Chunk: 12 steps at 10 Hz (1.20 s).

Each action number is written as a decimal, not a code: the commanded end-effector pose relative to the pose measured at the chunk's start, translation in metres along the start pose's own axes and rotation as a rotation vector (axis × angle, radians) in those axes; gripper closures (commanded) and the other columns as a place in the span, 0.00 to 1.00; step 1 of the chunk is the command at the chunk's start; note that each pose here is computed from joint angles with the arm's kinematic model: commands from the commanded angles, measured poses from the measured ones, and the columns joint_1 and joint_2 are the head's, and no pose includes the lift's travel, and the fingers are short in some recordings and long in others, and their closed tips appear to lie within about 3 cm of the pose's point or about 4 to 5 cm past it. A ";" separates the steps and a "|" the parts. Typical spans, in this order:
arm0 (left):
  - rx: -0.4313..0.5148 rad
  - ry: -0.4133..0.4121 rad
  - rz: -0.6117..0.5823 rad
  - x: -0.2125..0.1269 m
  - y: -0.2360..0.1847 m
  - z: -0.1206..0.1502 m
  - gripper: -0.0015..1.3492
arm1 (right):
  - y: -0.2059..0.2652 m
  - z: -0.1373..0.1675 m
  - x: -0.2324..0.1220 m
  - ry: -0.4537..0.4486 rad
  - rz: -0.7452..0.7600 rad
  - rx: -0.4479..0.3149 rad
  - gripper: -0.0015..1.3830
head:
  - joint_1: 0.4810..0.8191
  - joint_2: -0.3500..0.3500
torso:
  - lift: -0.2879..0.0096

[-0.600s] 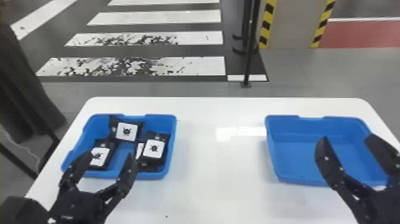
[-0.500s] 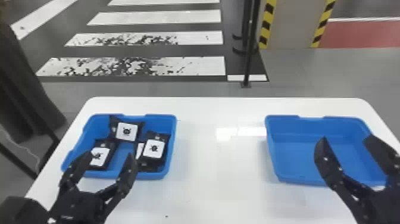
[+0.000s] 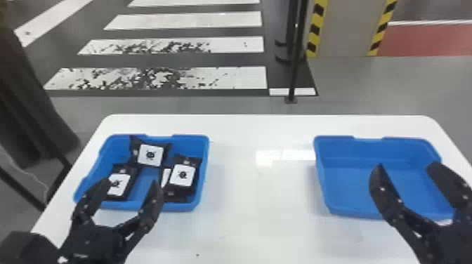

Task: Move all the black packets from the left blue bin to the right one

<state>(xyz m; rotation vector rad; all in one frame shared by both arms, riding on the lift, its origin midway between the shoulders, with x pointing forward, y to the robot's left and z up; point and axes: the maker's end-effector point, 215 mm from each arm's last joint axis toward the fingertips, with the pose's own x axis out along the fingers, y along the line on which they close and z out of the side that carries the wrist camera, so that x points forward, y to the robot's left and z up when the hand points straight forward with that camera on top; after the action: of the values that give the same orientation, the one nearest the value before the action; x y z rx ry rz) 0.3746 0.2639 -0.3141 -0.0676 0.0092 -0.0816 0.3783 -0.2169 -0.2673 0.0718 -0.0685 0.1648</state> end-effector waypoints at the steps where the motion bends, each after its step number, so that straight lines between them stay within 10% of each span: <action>1: -0.004 0.000 0.000 0.000 0.000 0.000 0.11 | 0.000 0.000 0.000 0.001 0.001 -0.001 0.18 | 0.63 0.60 | 0.50; 12: -0.017 0.217 0.002 0.064 0.016 -0.050 0.13 | 0.009 -0.013 0.001 0.037 0.030 0.020 0.18 | 0.63 0.63 | 0.50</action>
<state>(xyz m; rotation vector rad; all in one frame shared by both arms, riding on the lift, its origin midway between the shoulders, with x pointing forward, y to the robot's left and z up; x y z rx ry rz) 0.4360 0.2720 -0.3606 -0.0794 0.2030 -0.0848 0.3786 -0.2067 -0.2794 0.0881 -0.0325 0.1958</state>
